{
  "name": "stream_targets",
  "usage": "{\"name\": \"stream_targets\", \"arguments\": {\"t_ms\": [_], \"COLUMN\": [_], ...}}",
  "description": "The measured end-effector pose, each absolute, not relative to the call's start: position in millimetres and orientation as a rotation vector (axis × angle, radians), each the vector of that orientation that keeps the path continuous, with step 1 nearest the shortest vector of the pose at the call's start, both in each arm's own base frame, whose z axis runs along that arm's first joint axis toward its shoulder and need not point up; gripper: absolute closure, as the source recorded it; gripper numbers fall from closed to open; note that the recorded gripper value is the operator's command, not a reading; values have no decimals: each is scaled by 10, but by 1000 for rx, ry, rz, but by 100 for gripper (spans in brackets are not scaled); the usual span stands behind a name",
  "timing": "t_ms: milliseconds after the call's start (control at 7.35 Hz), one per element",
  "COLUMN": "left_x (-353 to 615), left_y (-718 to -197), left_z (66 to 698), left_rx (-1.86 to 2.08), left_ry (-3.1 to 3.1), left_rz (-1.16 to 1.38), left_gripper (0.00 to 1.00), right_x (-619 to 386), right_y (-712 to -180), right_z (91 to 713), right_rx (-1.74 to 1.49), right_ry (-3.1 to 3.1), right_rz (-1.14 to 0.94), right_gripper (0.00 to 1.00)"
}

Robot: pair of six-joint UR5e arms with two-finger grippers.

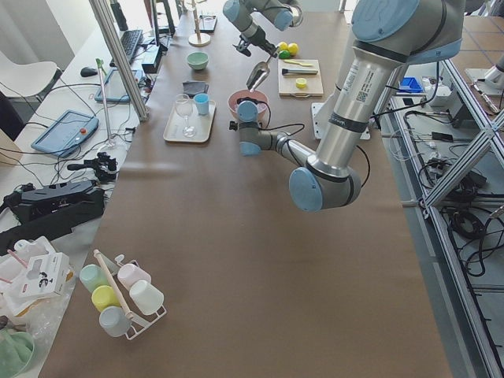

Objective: Put ice in cup with scoop
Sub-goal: 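Dip the scoop into the ice cubes and drag it through the bowl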

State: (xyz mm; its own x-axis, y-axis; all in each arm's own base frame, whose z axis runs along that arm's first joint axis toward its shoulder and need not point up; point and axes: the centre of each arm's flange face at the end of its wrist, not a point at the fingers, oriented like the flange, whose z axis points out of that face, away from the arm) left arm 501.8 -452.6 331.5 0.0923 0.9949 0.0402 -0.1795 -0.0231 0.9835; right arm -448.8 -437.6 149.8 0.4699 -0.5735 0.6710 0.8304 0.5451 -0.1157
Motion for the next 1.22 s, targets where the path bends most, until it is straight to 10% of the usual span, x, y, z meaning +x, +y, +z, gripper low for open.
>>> {"name": "stream_targets", "arguments": {"t_ms": [1224], "left_x": [5092], "left_y": [-4516], "left_z": [3246], "left_rx": [1143], "left_ry": [997], "left_rz": [1244], "left_gripper": [2], "right_x": [-5105], "right_y": [-4357], "right_z": [1488], "right_rx": [-573], "right_ry": [-496], "right_rz": [-929], "right_gripper": [100]}}
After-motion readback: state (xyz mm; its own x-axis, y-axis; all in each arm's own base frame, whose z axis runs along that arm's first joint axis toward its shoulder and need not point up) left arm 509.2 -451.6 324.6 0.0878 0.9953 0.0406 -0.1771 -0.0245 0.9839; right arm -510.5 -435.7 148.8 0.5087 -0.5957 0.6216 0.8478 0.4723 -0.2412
